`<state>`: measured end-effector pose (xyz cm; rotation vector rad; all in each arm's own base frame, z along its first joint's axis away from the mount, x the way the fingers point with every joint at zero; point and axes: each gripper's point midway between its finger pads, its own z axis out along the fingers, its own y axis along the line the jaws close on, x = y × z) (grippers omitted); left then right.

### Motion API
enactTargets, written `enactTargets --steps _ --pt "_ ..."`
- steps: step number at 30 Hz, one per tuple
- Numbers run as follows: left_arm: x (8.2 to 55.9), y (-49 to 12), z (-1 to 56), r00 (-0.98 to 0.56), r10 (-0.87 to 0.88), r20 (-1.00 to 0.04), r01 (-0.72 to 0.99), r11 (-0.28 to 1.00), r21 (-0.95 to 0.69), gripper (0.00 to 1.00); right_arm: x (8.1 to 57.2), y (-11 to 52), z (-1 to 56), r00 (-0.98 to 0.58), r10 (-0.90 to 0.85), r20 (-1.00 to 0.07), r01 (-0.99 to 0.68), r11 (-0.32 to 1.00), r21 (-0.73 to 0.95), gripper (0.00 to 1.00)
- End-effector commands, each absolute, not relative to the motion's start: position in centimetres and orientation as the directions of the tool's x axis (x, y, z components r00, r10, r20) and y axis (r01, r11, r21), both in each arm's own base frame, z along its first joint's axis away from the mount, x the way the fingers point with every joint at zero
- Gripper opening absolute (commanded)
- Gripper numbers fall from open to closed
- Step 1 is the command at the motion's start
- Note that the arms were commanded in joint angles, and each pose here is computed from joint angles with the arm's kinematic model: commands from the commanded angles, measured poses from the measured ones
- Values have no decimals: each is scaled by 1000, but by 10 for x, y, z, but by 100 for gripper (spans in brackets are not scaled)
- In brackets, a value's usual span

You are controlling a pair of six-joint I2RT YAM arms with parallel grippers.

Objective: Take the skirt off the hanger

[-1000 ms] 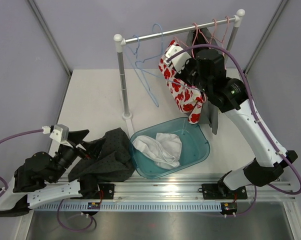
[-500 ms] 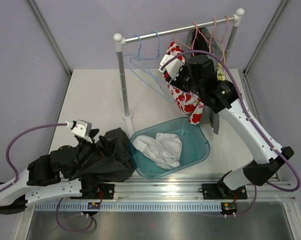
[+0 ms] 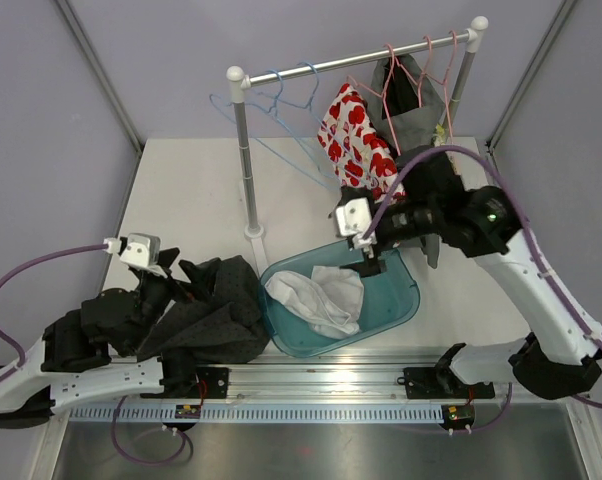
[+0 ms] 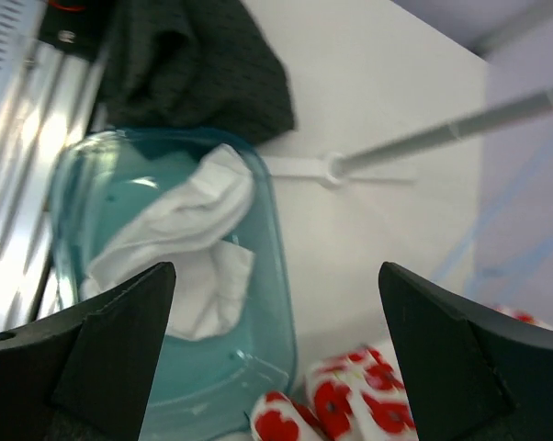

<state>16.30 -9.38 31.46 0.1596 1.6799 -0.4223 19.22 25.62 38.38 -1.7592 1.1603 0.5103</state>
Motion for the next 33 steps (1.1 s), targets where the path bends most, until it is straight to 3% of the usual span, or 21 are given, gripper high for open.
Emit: enactTargets --steps 1,11,18,25,27,28,29,31,33 --pt "166 -72 344 -110 -206 -972 275 934 -229 99 154 309 321 476 -403 -782 -860 -398 -318 100" --pt "176 -8 367 -20 -255 -967 -42 966 -254 99 143 456 225 444 -557 -702 -895 -311 -320 100" --pt "174 3 372 -3 -262 -965 -57 964 -261 99 113 503 205 408 -552 -727 -910 -307 -277 99" --pt "171 8 359 -13 -312 -950 -50 949 -311 98 144 526 165 320 -625 -713 -934 -83 -346 97" --pt "170 11 356 -19 -313 -950 -47 949 -312 98 135 526 159 335 -617 -712 -937 -141 -319 85" --pt "169 11 356 -21 -327 -945 -42 944 -326 98 127 523 156 335 -622 -708 -940 -173 -293 71" --pt "168 12 355 -23 -332 -943 -38 943 -331 98 121 520 158 339 -618 -709 -940 -204 -272 41" --pt "168 12 353 -27 -340 -940 -27 940 -340 98 103 510 161 347 -618 -706 -935 -288 -208 0" --pt "167 13 352 -28 -347 -937 -24 938 -347 97 90 502 186 382 -575 -724 -914 -350 -205 0"
